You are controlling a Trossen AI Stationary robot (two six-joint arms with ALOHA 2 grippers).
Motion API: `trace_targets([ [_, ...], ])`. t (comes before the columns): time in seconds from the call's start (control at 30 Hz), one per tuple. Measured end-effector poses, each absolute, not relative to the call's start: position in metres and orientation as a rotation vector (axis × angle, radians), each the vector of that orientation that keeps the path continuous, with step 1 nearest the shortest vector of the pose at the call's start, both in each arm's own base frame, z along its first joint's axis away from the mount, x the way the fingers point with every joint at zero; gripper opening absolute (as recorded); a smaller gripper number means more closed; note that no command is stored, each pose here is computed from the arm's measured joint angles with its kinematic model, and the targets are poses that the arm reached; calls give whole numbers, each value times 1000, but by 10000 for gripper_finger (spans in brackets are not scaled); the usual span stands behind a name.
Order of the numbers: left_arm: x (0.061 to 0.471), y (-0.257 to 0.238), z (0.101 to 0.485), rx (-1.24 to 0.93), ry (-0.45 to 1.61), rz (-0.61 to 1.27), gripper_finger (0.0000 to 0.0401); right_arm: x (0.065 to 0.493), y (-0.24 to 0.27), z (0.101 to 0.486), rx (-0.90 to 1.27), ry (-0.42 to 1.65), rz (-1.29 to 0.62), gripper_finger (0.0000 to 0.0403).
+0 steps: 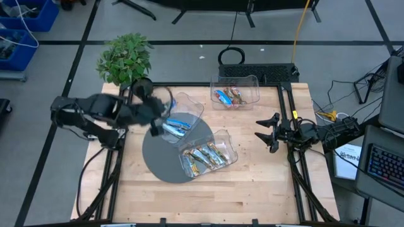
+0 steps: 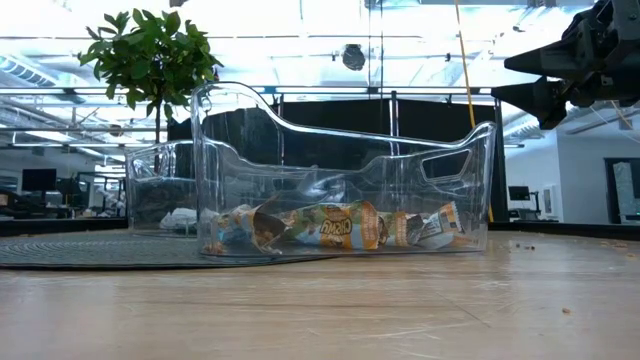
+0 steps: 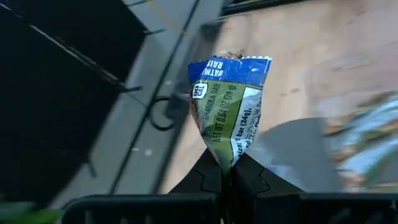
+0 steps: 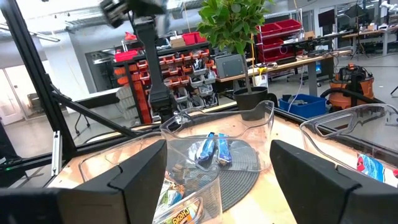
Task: Pick and place Granola Bars by type
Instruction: Put the blue granola bar into the top left transparent bin
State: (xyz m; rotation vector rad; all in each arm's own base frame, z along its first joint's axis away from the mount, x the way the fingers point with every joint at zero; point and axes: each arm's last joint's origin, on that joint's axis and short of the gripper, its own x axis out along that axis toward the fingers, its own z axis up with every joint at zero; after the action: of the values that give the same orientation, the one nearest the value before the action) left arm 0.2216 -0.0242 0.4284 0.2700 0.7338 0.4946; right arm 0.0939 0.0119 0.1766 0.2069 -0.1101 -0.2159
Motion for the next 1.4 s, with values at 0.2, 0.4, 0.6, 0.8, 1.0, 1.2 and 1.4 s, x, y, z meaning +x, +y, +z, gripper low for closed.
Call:
trace_targets([
  [0.2, 231, 17, 433, 464, 855, 424, 7, 94, 12, 177, 207, -110, -216, 279],
  [0.4, 249, 60, 416, 502, 993, 326, 7, 94, 12, 177, 207, -110, -216, 279],
  [0.6, 265, 95, 394, 560, 1077, 96, 7, 94, 12, 177, 207, -111, -216, 279],
  [0.8, 283, 123, 366, 533, 1092, -127, 7, 94, 12, 177, 207, -111, -216, 279],
  [1.0, 297, 143, 326, 509, 1140, -192, 7, 94, 12, 177, 207, -110, -216, 279],
  [1.2, 299, 145, 281, 509, 1136, -239, 7, 94, 12, 177, 207, -111, -216, 279],
  [1.4, 295, 139, 243, 470, 1151, -284, 7, 94, 12, 177, 207, -110, -216, 279],
])
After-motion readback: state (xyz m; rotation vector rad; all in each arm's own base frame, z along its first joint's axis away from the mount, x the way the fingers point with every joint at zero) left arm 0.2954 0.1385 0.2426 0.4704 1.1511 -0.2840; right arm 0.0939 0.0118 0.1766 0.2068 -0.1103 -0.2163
